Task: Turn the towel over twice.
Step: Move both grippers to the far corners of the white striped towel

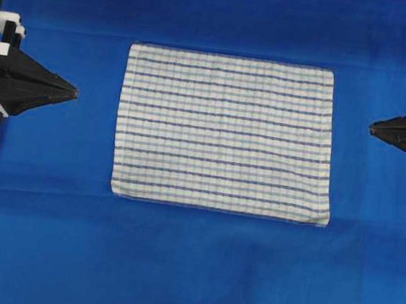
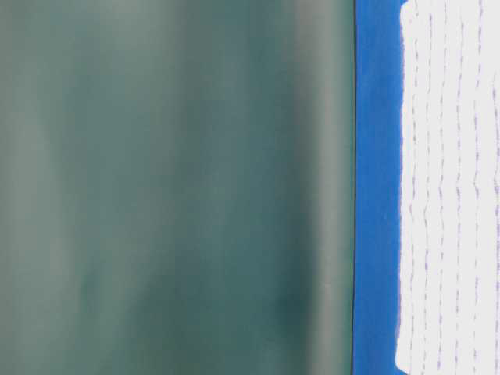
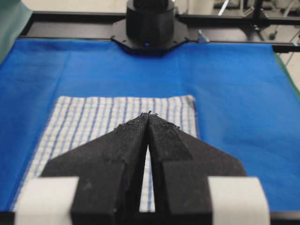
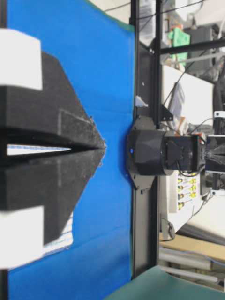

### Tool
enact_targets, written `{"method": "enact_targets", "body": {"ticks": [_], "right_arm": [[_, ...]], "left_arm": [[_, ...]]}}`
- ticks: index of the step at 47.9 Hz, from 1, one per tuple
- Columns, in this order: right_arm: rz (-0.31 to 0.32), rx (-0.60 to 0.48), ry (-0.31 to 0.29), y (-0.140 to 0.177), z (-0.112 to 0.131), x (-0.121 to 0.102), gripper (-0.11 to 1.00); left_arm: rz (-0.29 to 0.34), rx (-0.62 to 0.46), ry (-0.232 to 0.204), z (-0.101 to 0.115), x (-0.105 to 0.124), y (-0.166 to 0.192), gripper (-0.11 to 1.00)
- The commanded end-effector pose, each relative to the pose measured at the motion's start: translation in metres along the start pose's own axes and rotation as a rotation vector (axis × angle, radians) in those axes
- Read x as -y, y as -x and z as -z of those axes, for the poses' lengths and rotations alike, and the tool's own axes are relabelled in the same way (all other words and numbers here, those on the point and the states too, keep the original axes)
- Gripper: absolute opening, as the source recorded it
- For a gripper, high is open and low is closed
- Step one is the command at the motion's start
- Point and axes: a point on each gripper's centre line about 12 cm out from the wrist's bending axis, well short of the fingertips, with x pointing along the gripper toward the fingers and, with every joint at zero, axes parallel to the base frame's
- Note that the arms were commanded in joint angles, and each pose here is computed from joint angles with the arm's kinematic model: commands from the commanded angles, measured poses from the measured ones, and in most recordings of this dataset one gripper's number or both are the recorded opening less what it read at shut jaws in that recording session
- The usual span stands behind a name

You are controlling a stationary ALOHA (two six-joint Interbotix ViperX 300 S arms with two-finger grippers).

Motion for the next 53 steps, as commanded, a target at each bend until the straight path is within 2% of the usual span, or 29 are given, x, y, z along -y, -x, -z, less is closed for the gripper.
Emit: {"method": "enact_targets", "body": {"ticks": [1,6,13,26,32,36,43,47,49,53], "right_arm": [[0.023,0.031,0.014,-0.003,-0.012,0.005,0.0],[0.067,-0.014,0.015,-0.005,-0.01,0.014,0.0],[0.143,-0.08,0.009,-0.007,-0.004,0.029,0.0],[0.294,-0.197,-0.016,-0.01,0.023,0.063,0.0],[0.379,-0.283,-0.041,-0.012,0.043,0.084,0.01],[0.412,-0.347,-0.057,-0.016,0.059,0.095,0.06],[0.455,-0.466,-0.083,-0.025,0.087,0.112,0.49],[0.474,-0.53,-0.103,-0.029,0.104,0.121,0.66],[0.483,-0.557,-0.109,-0.031,0.112,0.125,0.68],[0.5,-0.615,-0.128,-0.034,0.13,0.134,0.64]], "left_arm": [[-0.02,0.032,0.009,-0.012,-0.004,-0.004,0.0],[-0.039,0.034,-0.001,-0.011,-0.007,-0.006,0.0],[-0.099,0.013,-0.007,-0.005,-0.02,-0.009,0.0],[-0.22,-0.109,-0.003,0.025,-0.049,-0.023,0.0],[-0.273,-0.171,0.004,0.044,-0.064,-0.03,0.02],[-0.308,-0.206,0.008,0.056,-0.074,-0.033,0.16],[-0.363,-0.266,0.021,0.08,-0.091,-0.039,0.59],[-0.39,-0.303,0.029,0.094,-0.1,-0.043,0.81],[-0.403,-0.321,0.032,0.101,-0.105,-0.044,0.88],[-0.436,-0.357,0.042,0.116,-0.115,-0.044,0.89]]}}
